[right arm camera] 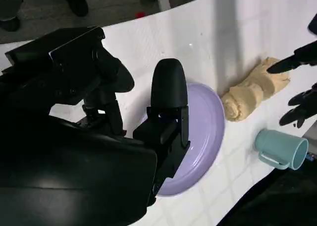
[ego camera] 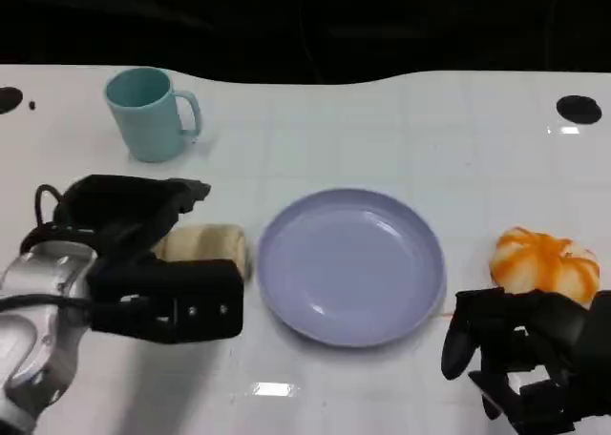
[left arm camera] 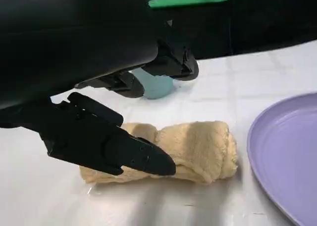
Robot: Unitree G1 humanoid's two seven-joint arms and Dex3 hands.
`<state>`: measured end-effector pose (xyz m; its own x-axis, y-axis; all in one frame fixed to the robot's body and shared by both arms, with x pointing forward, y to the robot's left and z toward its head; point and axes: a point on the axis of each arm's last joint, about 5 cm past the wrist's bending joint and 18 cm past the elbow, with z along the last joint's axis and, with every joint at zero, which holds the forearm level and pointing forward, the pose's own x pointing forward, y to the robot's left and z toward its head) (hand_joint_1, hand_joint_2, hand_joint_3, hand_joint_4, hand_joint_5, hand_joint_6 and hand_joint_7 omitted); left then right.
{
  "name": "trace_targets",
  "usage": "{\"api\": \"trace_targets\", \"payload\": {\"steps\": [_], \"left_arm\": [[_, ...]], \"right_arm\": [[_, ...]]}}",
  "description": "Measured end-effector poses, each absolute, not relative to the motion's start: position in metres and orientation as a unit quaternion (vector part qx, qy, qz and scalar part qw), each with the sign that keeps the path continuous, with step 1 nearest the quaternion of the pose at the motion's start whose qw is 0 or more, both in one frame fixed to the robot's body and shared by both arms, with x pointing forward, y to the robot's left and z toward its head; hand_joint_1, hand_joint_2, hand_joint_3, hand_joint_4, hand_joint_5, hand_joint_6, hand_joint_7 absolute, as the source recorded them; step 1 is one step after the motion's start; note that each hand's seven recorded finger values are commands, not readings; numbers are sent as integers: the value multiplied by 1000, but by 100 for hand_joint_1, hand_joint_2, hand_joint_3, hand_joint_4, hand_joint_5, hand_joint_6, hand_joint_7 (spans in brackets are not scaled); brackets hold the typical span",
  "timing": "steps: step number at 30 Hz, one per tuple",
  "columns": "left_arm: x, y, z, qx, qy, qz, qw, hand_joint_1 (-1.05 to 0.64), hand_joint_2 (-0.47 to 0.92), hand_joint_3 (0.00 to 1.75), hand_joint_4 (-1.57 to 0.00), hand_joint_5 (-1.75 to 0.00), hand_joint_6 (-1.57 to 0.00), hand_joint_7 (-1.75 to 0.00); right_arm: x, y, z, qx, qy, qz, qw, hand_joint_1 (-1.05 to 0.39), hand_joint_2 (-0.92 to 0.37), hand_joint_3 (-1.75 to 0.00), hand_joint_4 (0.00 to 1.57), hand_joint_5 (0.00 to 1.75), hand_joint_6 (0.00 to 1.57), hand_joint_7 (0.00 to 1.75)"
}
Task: Grasp the towel on the left side of the plate with the left hand and place it into the plate.
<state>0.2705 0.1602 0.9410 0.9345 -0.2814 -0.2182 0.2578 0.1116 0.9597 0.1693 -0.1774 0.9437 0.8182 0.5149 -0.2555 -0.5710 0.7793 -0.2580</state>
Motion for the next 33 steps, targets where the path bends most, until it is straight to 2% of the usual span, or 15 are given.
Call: {"api": "trace_targets", "payload": {"steps": [12, 17, 19, 20, 21, 22, 23, 24, 26, 27, 28, 29, 30, 31, 33], "left_arm": [[298, 154, 907, 657, 65, -213, 721, -51, 92, 1, -51, -7, -37, -1], [304, 156, 893, 659, 90, -208, 717, -42, 92, 5, -65, -11, -52, -6], [303, 157, 889, 653, 86, -203, 724, -38, 92, 8, -76, -17, -63, -8], [303, 157, 887, 651, 80, -201, 728, -37, 92, 9, -81, -23, -68, -8], [302, 158, 885, 648, 77, -199, 731, -35, 92, 9, -78, -43, -74, -6], [302, 159, 884, 644, 75, -197, 735, -32, 92, 11, -72, -77, -82, -4], [302, 159, 883, 642, 73, -197, 737, -31, 92, 12, -72, -94, -88, -4], [302, 159, 882, 640, 71, -196, 739, -27, 92, 15, -79, -110, -100, -8], [302, 160, 881, 640, 63, -193, 741, -24, 92, 15, -83, -125, -110, -10], [302, 161, 879, 639, 58, -191, 743, -25, 92, 12, -80, -138, -114, -10], [301, 161, 878, 639, 51, -188, 744, -27, 92, 8, -75, -158, -117, -12], [301, 162, 877, 640, 45, -185, 745, -27, 92, 7, -74, -166, -121, -14], [300, 162, 876, 640, 36, -180, 746, -26, 92, 7, -73, -170, -113, -35], [299, 163, 874, 641, 28, -174, 747, -25, 92, 11, -76, -173, -91, -88], [298, 164, 872, 643, 6, -158, 750, -24, 92, 18, -77, -174, -67, -139]], "right_arm": [[169, -177, 945, -163, 82, 287, 940, 7, -59, -107, 69, 169, 69, 142], [168, -177, 945, -162, 81, 284, 942, 6, -59, -108, 68, 170, 68, 143], [168, -177, 945, -162, 81, 283, 942, 6, -58, -109, 68, 171, 68, 144], [168, -177, 945, -162, 81, 283, 942, 6, -58, -109, 68, 171, 68, 143], [168, -177, 945, -162, 81, 283, 942, 5, -58, -109, 68, 171, 68, 143], [168, -177, 945, -162, 81, 283, 942, 5, -58, -109, 68, 171, 68, 143], [168, -177, 945, -162, 81, 283, 942, 6, -58, -109, 67, 170, 68, 143], [168, -177, 945, -162, 81, 283, 942, 6, -58, -108, 67, 170, 68, 142], [168, -177, 945, -161, 80, 283, 942, 6, -59, -108, 67, 169, 68, 142], [168, -177, 945, -161, 80, 283, 942, 6, -59, -108, 67, 169, 68, 142], [168, -177, 945, -161, 80, 283, 942, 6, -59, -108, 67, 169, 69, 142], [168, -177, 945, -161, 80, 283, 942, 6, -59, -108, 68, 169, 69, 142], [168, -177, 945, -161, 80, 283, 942, 6, -59, -108, 68, 169, 69, 142], [168, -177, 945, -161, 80, 283, 942, 6, -59, -108, 68, 169, 69, 142], [168, -177, 945, -162, 79, 283, 942, 6, -58, -108, 68, 169, 69, 142]]}}
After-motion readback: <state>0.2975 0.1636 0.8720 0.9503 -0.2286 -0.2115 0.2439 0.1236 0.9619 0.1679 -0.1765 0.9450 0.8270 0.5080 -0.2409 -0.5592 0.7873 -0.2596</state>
